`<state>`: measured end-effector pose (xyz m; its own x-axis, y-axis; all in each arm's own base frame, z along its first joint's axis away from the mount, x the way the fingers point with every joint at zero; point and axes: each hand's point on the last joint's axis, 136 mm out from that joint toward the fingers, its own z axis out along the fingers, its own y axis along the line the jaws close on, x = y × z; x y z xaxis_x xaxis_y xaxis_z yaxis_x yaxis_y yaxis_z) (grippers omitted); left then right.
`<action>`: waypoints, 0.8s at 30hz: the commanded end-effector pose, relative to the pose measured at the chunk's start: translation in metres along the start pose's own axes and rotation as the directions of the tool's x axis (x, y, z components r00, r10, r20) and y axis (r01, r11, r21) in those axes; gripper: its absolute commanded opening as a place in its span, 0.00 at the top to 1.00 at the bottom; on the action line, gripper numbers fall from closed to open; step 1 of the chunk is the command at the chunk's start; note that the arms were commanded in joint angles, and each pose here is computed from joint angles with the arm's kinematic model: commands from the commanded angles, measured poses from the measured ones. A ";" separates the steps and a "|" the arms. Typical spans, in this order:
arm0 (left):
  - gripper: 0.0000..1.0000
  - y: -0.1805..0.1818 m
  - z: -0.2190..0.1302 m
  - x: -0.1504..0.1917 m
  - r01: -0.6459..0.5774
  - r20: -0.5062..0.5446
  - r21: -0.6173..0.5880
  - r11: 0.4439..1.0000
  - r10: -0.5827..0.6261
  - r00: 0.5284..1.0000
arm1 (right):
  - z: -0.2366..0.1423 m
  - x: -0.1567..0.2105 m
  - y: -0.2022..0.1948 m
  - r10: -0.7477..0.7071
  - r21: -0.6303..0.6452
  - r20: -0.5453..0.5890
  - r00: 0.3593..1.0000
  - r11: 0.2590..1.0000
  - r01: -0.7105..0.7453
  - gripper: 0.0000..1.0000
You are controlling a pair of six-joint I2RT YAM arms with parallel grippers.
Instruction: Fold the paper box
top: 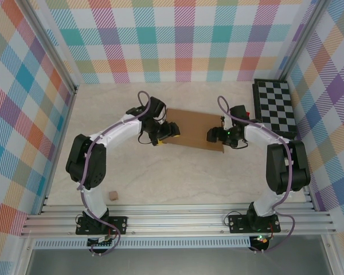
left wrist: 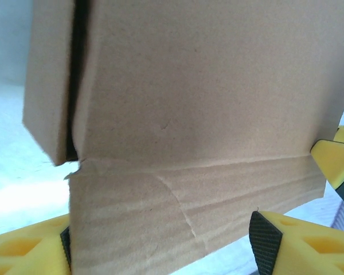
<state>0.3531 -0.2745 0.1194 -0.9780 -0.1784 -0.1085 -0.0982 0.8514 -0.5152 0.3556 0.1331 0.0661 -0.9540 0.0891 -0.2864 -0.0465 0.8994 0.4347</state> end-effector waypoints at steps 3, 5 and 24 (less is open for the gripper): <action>0.25 0.029 -0.002 0.011 -0.161 -0.057 -0.175 0.971 0.153 0.987 | -0.001 0.009 -0.005 -0.030 0.040 -0.030 0.999 0.999 0.031 0.17; 0.25 0.034 0.004 0.015 -0.165 -0.074 -0.175 0.971 0.154 0.985 | -0.002 0.008 -0.006 -0.029 0.046 -0.029 0.999 0.998 0.031 0.17; 0.30 0.065 0.012 0.016 -0.202 -0.066 -0.284 0.937 0.192 0.979 | -0.036 0.007 -0.018 -0.070 0.189 -0.039 0.997 0.979 0.076 0.17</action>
<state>0.3418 -0.2322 0.0812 -0.9875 -0.0103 -0.1573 0.0311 0.9656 -0.2581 0.3458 0.1114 0.0761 -0.9579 0.0405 -0.2844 -0.0495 0.9520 0.3021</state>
